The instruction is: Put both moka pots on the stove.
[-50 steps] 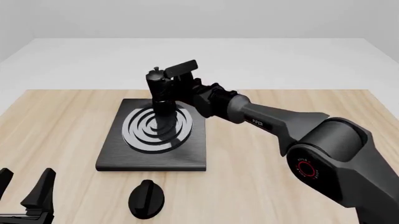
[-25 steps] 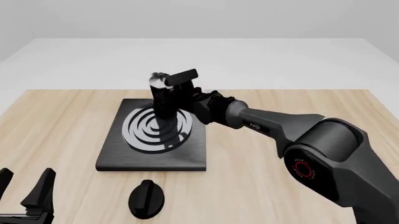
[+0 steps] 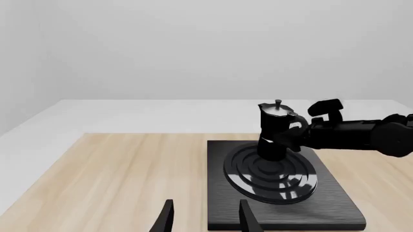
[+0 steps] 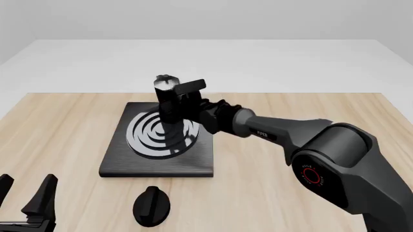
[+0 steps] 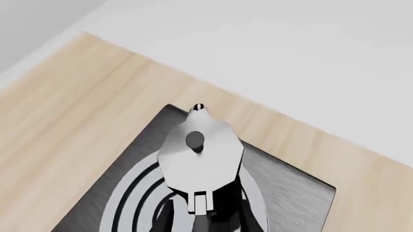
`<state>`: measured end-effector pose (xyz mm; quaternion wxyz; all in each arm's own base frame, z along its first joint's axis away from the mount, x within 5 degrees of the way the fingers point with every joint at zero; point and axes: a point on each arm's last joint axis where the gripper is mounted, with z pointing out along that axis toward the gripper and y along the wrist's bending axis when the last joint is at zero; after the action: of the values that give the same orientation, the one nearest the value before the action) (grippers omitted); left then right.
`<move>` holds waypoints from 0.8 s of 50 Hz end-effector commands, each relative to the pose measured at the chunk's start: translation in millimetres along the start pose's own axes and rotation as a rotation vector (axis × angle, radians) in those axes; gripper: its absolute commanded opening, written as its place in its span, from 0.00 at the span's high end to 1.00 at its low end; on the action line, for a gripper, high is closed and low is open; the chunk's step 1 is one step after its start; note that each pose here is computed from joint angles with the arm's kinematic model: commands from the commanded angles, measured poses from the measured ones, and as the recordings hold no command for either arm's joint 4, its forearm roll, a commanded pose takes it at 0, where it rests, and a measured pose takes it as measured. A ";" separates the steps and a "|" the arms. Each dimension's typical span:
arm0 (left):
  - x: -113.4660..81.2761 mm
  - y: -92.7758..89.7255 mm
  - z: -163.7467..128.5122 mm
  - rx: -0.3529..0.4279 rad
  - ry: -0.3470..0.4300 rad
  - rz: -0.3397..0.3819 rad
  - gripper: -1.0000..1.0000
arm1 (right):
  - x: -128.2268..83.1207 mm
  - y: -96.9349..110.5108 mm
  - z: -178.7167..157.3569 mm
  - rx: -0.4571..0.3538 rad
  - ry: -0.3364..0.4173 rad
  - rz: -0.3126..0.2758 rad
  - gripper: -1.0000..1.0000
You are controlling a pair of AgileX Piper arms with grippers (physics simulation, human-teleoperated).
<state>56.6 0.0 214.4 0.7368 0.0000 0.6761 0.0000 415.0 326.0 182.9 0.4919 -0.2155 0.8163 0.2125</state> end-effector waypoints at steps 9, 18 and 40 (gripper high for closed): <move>0.0 0.0 0.0 0.000 0.000 0.000 0.00 | 24.3 -8.5 -18.0 0.016 0.047 0.018 0.00; 0.0 0.0 0.0 0.000 0.000 0.000 0.00 | 35.7 -13.7 -40.9 0.024 0.052 0.026 0.00; 0.0 0.0 0.0 0.000 0.000 0.000 0.00 | 53.4 -23.5 -122.7 0.035 -0.005 0.101 0.00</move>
<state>56.6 0.0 214.4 0.7368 0.0000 0.6761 0.0000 344.2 263.9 173.0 0.4725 -0.1885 0.8330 0.2176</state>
